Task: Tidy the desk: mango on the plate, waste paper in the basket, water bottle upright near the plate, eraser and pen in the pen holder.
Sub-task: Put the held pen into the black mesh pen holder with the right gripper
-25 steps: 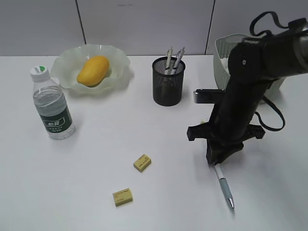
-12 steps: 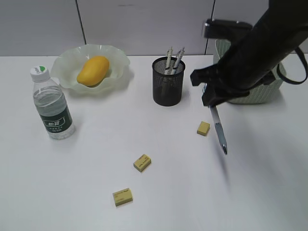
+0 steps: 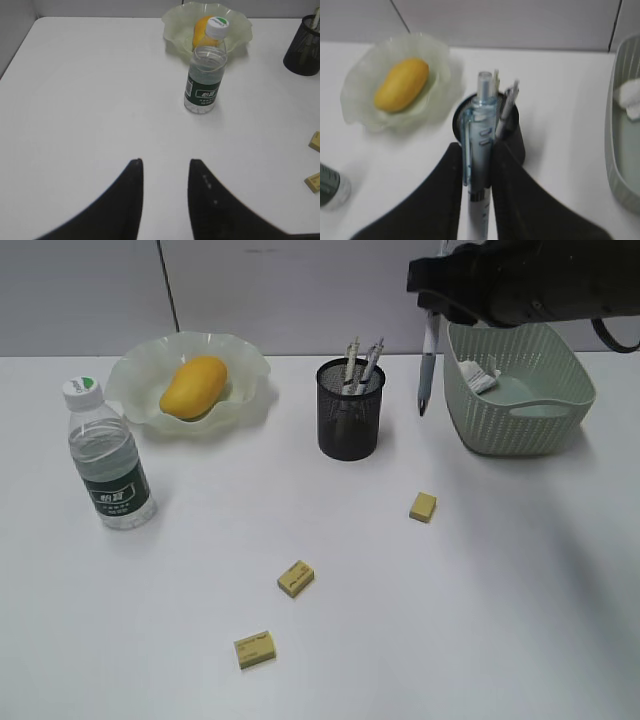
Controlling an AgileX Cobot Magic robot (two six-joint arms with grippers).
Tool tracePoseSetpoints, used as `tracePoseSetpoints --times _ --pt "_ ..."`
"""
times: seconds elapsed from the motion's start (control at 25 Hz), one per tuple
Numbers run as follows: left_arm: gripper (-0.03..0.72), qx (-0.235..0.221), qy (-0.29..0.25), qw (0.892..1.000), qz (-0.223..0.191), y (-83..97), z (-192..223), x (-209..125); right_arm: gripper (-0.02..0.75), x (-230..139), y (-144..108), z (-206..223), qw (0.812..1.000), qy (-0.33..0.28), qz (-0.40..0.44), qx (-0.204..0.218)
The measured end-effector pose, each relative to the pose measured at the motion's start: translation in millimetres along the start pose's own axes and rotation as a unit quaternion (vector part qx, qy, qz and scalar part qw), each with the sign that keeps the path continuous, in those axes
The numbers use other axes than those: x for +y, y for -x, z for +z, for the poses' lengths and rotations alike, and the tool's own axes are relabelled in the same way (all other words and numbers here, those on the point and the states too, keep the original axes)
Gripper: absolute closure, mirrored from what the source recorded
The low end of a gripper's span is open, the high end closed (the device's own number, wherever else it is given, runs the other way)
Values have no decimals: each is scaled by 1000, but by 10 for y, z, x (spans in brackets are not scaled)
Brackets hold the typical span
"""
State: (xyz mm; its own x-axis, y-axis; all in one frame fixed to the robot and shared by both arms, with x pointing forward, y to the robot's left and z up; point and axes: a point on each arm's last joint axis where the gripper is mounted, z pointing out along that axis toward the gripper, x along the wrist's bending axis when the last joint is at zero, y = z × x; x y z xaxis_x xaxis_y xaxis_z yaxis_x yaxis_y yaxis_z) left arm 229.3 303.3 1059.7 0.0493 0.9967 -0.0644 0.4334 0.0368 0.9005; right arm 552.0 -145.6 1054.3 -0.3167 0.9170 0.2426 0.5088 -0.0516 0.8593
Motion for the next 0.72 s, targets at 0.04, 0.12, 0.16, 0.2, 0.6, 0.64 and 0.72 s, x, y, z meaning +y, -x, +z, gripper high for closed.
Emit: tracePoseSetpoints --times 0.04,0.12,0.16,0.2,0.6,0.64,0.72 --pt "450 0 0 1000 0 0 0 0 586 27 2 22 1000 21 2 1" --pt "450 0 0 1000 0 0 0 0 586 49 12 86 999 53 -2 1" --pt "450 0 0 1000 0 0 0 0 586 57 16 120 998 69 -7 2" --pt "450 0 0 1000 0 0 0 0 586 50 22 169 997 81 -17 2" --pt "450 0 0 1000 0 0 0 0 586 25 -5 791 986 123 -109 22" --pt "450 0 0 1000 0 0 0 0 586 35 -10 852 985 126 -112 23" --pt "450 0 0 1000 0 0 0 0 586 65 -21 962 984 133 -116 26"
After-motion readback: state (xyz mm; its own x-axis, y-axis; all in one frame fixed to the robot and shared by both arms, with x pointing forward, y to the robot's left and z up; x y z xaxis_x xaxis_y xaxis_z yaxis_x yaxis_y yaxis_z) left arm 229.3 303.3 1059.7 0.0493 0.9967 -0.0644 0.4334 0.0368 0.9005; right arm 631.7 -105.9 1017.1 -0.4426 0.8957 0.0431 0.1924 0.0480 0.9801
